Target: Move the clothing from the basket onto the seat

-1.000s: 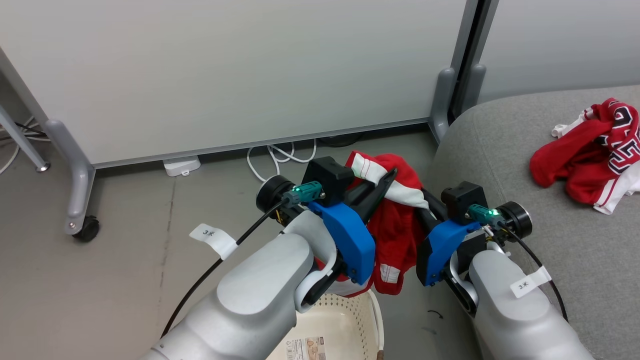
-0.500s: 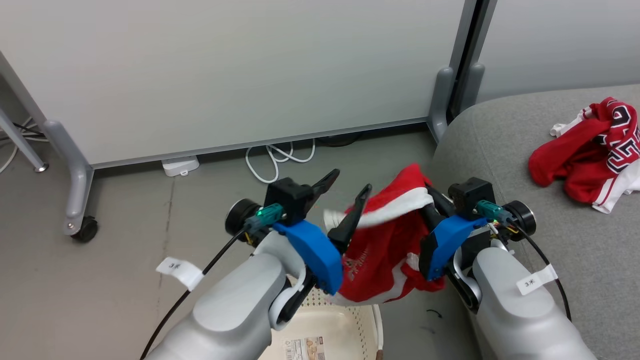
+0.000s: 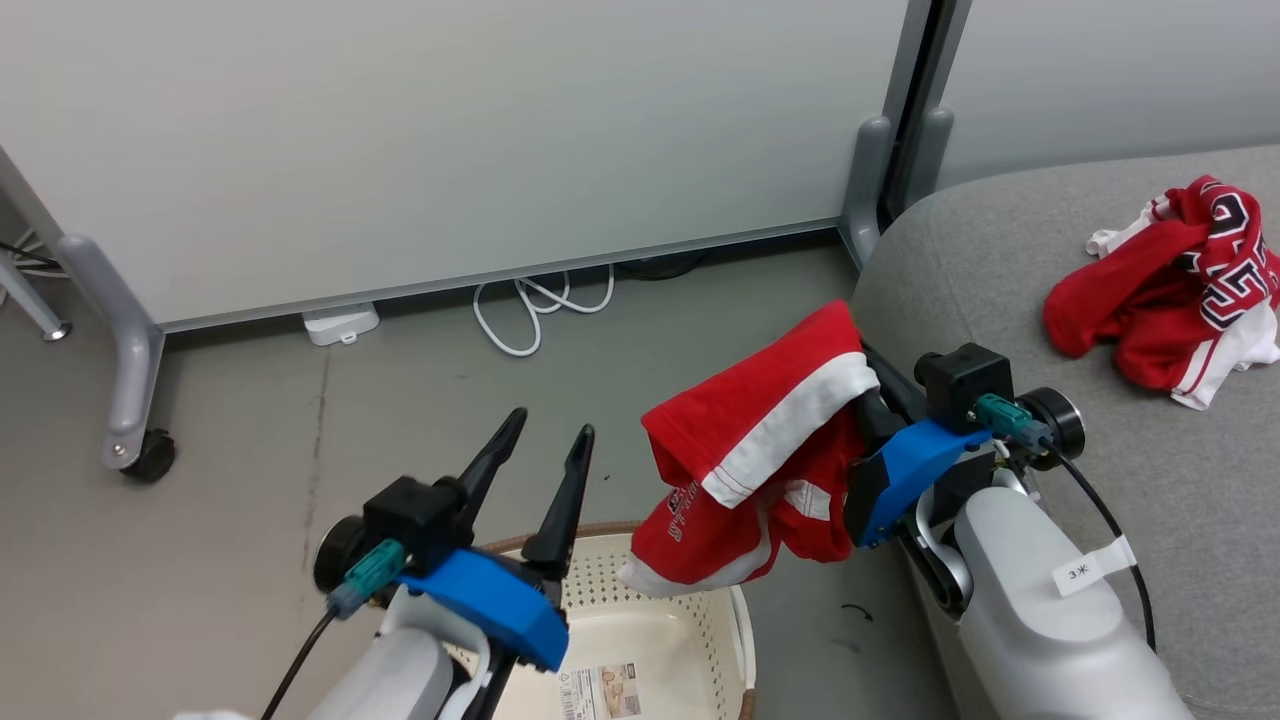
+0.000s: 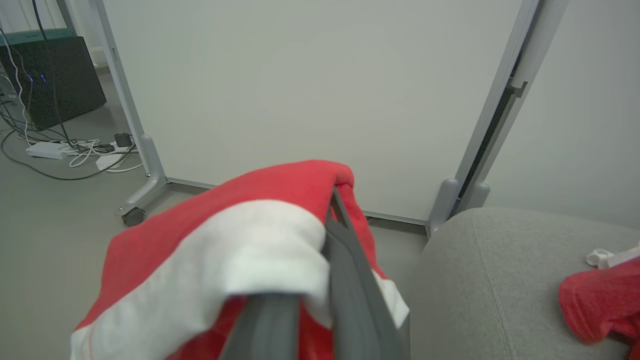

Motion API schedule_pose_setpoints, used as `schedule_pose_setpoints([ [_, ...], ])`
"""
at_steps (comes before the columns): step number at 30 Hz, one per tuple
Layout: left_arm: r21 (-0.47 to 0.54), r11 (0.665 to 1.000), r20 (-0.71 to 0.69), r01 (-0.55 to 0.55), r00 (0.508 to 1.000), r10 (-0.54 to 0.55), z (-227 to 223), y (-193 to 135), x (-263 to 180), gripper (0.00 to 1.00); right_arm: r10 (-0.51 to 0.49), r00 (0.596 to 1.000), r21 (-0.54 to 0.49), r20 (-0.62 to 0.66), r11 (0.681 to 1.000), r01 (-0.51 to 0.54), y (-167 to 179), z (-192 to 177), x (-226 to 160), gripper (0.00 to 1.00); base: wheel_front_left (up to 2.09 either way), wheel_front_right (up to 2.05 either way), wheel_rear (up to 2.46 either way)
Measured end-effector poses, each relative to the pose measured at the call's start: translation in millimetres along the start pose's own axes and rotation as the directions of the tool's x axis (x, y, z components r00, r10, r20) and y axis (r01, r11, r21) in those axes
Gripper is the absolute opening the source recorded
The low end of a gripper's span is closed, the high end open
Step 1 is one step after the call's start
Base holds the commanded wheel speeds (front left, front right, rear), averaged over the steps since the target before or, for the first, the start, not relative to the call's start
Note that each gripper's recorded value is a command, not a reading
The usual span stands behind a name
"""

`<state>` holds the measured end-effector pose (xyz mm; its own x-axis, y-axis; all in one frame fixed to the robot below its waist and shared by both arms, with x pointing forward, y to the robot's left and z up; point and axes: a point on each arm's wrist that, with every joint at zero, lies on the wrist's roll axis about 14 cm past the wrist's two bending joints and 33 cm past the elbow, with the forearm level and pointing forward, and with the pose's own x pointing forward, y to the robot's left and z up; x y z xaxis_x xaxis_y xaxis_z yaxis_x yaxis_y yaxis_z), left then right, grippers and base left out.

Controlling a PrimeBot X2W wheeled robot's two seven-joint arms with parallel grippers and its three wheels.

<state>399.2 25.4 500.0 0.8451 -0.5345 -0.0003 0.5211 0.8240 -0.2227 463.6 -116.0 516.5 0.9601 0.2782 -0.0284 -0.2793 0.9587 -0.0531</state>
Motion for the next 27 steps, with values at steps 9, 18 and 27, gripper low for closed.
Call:
schedule_pose_setpoints([
  [9, -0.009, 0.987, 0.023, -0.161, 0.987, 0.161, -10.9, 34.5, -35.1, 1.0, -0.036, 0.999, 0.01, 0.023, 0.999, 0.036, -11.3, 2.6, -9.4, 0.0, 0.0, 0.0, 0.0],
  [18, -0.017, 0.974, 0.041, -0.224, 0.974, 0.225, -13.5, 46.3, -48.9, 1.0, -0.068, 0.997, 0.018, 0.023, 0.998, 0.068, -20.3, -0.4, -20.2, 0.0, 0.0, 0.0, 0.0],
  [27, 0.001, 0.989, 0.033, -0.147, 0.989, 0.146, -17.6, 27.9, -31.3, 1.0, -0.128, 0.992, 0.02, 0.022, 0.992, 0.127, -40.6, -1.1, -39.1, 0.0, 0.0, 0.0, 0.0],
])
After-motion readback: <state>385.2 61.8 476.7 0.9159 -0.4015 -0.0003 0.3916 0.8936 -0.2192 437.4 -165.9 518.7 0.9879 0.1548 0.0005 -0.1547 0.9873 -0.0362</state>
